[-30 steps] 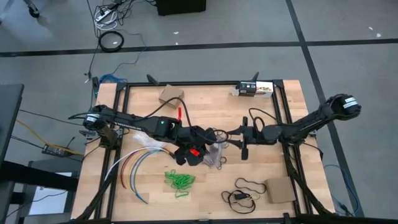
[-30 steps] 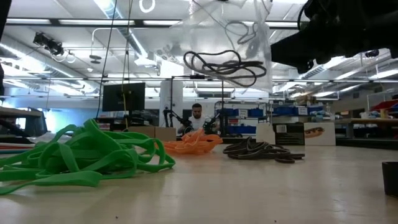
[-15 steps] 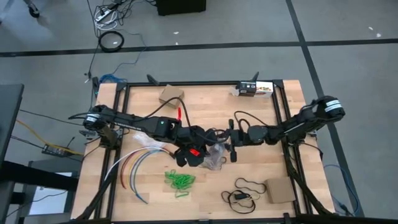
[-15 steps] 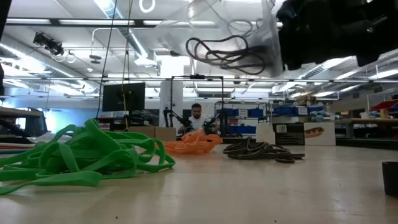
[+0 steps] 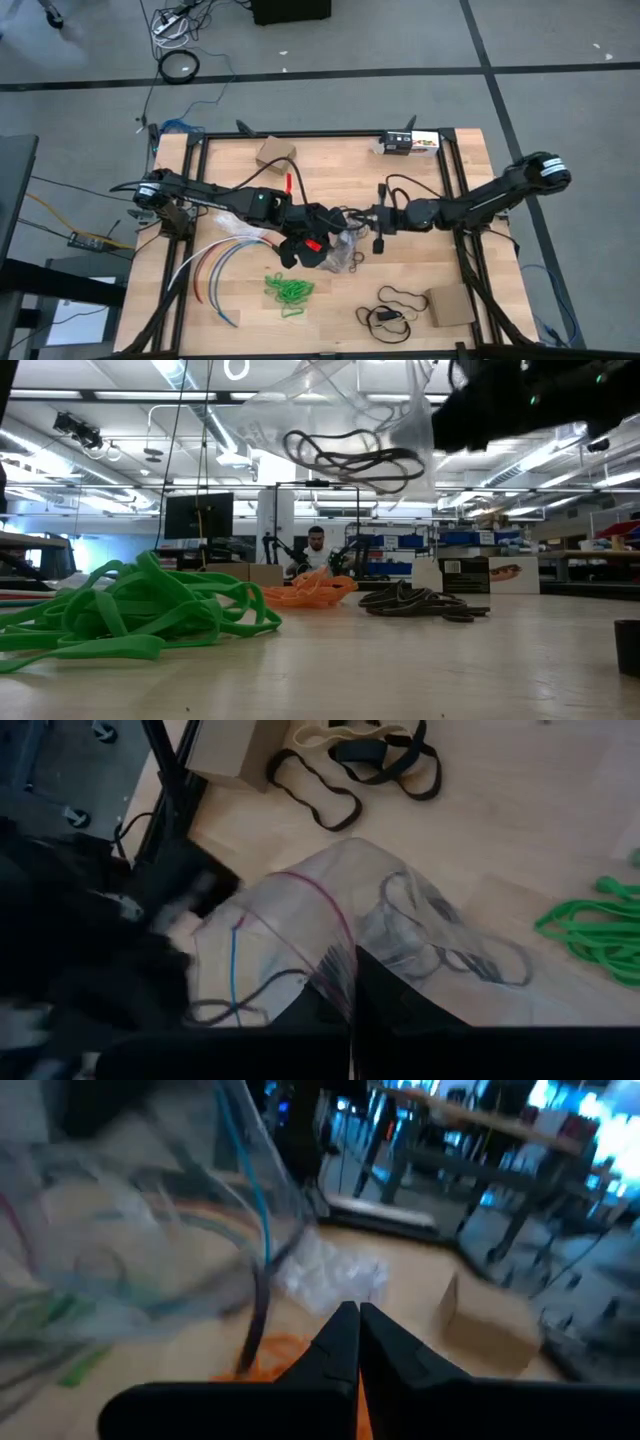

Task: Sort rubber bands
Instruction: Put the purple rubber band into the transparent zip bag

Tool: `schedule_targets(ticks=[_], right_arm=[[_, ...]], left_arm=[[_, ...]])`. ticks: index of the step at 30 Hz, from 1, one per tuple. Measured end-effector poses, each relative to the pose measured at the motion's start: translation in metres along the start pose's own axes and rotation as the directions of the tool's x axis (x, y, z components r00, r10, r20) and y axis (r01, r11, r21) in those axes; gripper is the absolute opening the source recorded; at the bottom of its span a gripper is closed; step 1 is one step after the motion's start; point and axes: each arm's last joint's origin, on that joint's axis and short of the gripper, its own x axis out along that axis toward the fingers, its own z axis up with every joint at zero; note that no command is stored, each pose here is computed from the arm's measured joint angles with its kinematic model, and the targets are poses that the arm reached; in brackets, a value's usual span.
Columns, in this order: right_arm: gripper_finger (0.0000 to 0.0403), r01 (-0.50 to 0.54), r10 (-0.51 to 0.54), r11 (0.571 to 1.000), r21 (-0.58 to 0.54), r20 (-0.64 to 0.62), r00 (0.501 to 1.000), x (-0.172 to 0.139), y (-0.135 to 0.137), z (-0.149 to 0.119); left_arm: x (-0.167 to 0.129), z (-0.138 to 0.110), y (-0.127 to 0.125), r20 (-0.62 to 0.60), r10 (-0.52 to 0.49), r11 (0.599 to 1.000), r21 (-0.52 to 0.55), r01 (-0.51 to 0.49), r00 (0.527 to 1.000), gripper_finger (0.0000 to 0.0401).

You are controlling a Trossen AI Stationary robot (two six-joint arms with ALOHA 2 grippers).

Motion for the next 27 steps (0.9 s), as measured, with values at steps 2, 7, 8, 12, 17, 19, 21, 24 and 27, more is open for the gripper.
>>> schedule_targets(ticks=[2, 7, 8, 12, 17, 19, 21, 24, 27], right_arm=[[0.0003, 0.001, -0.001, 0.999, -0.040, 0.012, 1.000, -0.005, -0.002, 0.015], [0.0001, -0.033, 0.037, 0.990, -0.140, 0.026, 0.999, -0.010, -0.003, 0.058], [0.0001, -0.040, 0.047, 0.987, -0.156, 0.041, 0.998, -0.010, -0.003, 0.069], [0.0000, -0.096, 0.113, 0.978, -0.187, 0.083, 0.990, -0.006, 0.001, 0.100], [0.0000, -0.116, 0.115, 0.979, -0.169, -0.018, 0.993, -0.001, 0.002, 0.115], [0.0001, -0.046, 0.029, 0.987, -0.151, -0.112, 0.993, -0.002, -0.002, 0.109], [0.0006, -0.022, 0.000, 0.993, -0.114, -0.190, 0.982, -0.008, -0.005, 0.103], [0.0022, -0.054, 0.051, 0.998, -0.006, -0.282, 0.958, -0.019, -0.009, 0.096], [0.0047, -0.097, 0.120, 0.992, 0.079, -0.364, 0.924, -0.025, -0.003, 0.079]], left_arm=[[0.000, -0.001, 0.001, 0.006, -0.003, 1.000, -0.003, 0.003, 1.000, 0.0000], [0.000, -0.005, 0.004, 0.029, -0.009, 1.000, -0.021, 0.010, 1.000, 0.0000], [-0.001, -0.006, 0.005, 0.031, -0.005, 1.000, -0.027, 0.006, 0.999, 0.0000], [-0.001, -0.007, 0.010, 0.043, 0.020, 0.999, -0.040, -0.018, 0.999, 0.0000], [-0.001, -0.011, 0.012, 0.038, 0.021, 0.998, -0.057, -0.019, 0.999, 0.0000], [0.000, -0.012, 0.012, 0.035, 0.017, 0.998, -0.057, -0.015, 0.999, 0.0000], [0.001, -0.012, 0.011, 0.031, 0.011, 0.998, -0.058, -0.009, 0.999, 0.0000], [0.001, -0.010, 0.009, 0.031, 0.002, 0.998, -0.056, 0.000, 1.000, 0.0000], [0.001, -0.009, 0.007, 0.030, -0.006, 0.999, -0.054, 0.007, 1.000, 0.0000]])
